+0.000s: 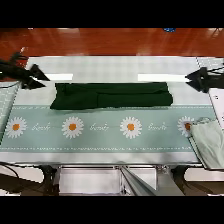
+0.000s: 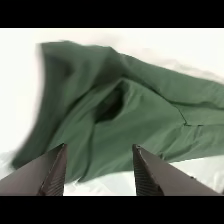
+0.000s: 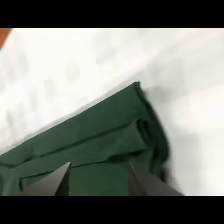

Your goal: Fold the shirts.

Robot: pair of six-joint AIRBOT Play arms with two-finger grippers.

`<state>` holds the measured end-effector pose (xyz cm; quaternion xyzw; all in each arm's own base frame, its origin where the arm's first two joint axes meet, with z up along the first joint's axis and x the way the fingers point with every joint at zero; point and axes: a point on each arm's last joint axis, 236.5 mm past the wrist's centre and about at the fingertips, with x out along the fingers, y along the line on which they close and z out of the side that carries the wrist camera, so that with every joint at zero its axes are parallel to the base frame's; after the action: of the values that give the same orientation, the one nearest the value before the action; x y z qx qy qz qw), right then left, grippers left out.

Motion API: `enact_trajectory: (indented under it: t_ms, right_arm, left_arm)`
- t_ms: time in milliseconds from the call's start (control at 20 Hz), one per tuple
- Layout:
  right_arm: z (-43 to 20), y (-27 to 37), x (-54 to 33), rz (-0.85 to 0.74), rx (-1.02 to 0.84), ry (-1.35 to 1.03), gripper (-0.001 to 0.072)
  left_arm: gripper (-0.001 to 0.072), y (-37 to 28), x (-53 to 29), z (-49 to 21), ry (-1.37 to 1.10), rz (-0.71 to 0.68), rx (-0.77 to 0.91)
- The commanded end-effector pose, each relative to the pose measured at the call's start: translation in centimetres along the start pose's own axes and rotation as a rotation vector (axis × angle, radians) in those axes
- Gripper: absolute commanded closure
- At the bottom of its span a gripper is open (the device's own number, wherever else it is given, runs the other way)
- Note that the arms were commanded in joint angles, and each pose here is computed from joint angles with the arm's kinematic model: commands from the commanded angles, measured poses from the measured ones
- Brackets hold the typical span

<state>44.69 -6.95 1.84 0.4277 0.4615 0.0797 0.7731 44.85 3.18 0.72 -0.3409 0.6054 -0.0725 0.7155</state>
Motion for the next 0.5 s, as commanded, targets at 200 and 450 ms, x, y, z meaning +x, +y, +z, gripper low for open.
enact_trajectory:
  t_ms: [200,450]
  right_arm:
    - [-2.1,-7.2,-0.9,-0.232,0.123,-0.08,0.0299]
    - [-4.7,-7.3,5.5,-0.153,0.199,0.059,0.0295]
  left_arm:
    - [0.0201,-5.5,-5.7,-7.0,-0.315,0.045,0.273]
    - [0.0201,-7.1,-0.8,-14.0,-0.304,0.019,0.377]
